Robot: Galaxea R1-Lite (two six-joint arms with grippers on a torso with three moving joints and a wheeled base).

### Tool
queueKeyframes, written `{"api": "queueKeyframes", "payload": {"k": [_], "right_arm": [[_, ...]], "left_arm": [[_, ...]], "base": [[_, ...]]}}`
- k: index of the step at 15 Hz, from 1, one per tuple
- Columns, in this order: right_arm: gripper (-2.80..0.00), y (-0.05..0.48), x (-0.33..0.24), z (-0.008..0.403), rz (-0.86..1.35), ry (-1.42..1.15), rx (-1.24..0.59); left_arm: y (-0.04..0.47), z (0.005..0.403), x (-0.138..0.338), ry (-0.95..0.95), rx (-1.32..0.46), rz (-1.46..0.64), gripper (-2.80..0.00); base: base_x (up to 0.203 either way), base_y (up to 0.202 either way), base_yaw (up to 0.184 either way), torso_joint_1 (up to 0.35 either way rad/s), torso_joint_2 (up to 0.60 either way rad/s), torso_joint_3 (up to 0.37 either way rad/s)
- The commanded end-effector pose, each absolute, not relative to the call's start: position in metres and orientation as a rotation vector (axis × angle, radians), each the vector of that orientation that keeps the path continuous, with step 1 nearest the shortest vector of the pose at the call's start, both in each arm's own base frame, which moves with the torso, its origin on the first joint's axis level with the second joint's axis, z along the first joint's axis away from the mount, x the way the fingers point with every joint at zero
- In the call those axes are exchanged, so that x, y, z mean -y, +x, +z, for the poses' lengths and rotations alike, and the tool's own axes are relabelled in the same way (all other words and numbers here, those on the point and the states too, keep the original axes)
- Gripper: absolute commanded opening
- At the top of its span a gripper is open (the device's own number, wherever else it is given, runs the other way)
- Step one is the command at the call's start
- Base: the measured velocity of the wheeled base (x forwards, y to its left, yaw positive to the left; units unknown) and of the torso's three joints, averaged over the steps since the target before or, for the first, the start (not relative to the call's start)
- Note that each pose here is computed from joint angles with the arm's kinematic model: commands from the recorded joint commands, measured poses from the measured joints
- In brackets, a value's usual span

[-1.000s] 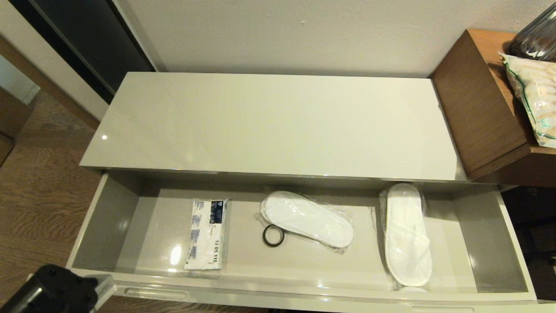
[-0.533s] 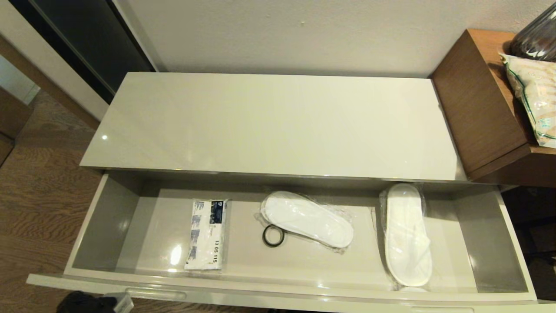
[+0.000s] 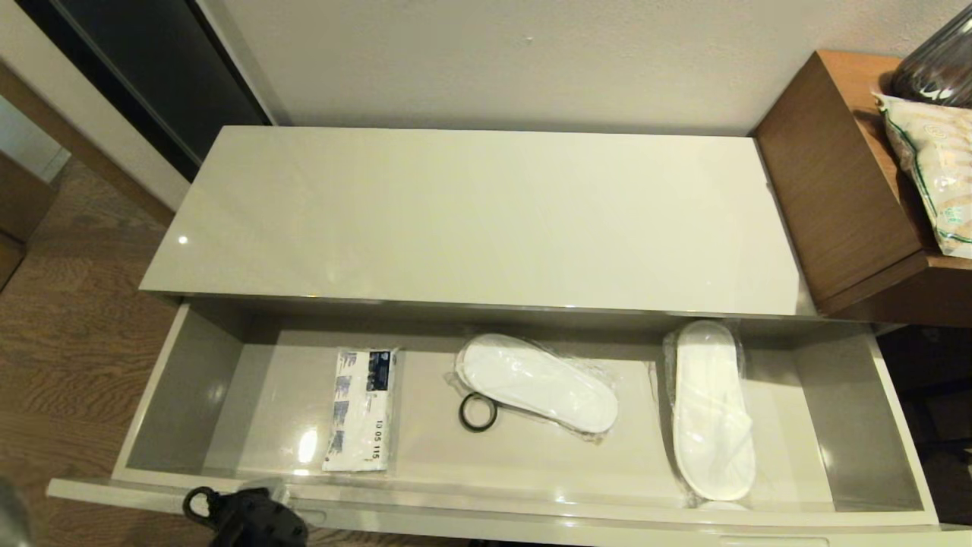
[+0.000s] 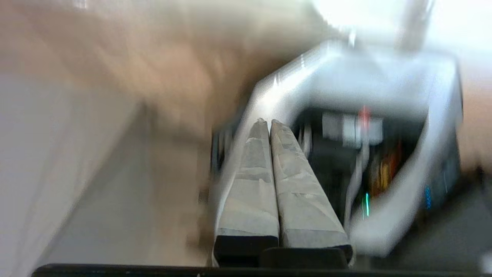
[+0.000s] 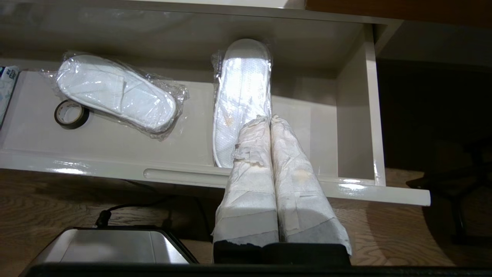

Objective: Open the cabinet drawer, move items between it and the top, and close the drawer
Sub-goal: Close the drawer

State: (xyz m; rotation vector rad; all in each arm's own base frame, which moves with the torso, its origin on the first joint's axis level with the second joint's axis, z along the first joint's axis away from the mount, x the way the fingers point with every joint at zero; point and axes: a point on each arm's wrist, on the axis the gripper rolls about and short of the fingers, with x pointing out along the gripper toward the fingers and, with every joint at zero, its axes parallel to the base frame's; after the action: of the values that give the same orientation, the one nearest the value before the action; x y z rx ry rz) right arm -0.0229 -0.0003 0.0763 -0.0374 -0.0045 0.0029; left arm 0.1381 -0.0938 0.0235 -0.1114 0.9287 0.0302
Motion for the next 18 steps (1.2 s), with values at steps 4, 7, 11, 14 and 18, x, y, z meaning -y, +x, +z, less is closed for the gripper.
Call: {"api": "queueKeyframes", "payload": {"k": [4,7,11,14,18], "right_arm": [[-2.80,-0.023,0.000,0.076,0.003,-0.038,0.008],[-2.80,-0.023,0.000,0.076,0.003,-0.038,0.008],[-2.80,-0.023,0.000,0.076,0.003,-0.038,0.008],[-2.80,-0.023,0.000,0.076,0.003,-0.038,0.006],[-2.80,-0.023,0.000,0.076,0.003,-0.038,0.006]], "left_arm": [[0.194,0.028,0.105,-0.175,-0.781,0.157,-2.80],[0.232,0.061,0.097,-0.239,-0.726,0.240,-2.80],[0.294,0.106,0.093,-0.295,-0.644,0.303,-2.80],[0.334,0.126,0.093,-0.301,-0.621,0.327,-2.80],[0.351,0.159,0.087,-0.295,-0.641,0.359,-2.80]], "base": [[0.000,0.000,0.000,0.000,0.00,0.000],[0.000,0.000,0.000,0.000,0.00,0.000],[0.000,0.000,0.000,0.000,0.00,0.000],[0.000,0.000,0.000,0.000,0.00,0.000],[0.000,0.000,0.000,0.000,0.00,0.000]]}}
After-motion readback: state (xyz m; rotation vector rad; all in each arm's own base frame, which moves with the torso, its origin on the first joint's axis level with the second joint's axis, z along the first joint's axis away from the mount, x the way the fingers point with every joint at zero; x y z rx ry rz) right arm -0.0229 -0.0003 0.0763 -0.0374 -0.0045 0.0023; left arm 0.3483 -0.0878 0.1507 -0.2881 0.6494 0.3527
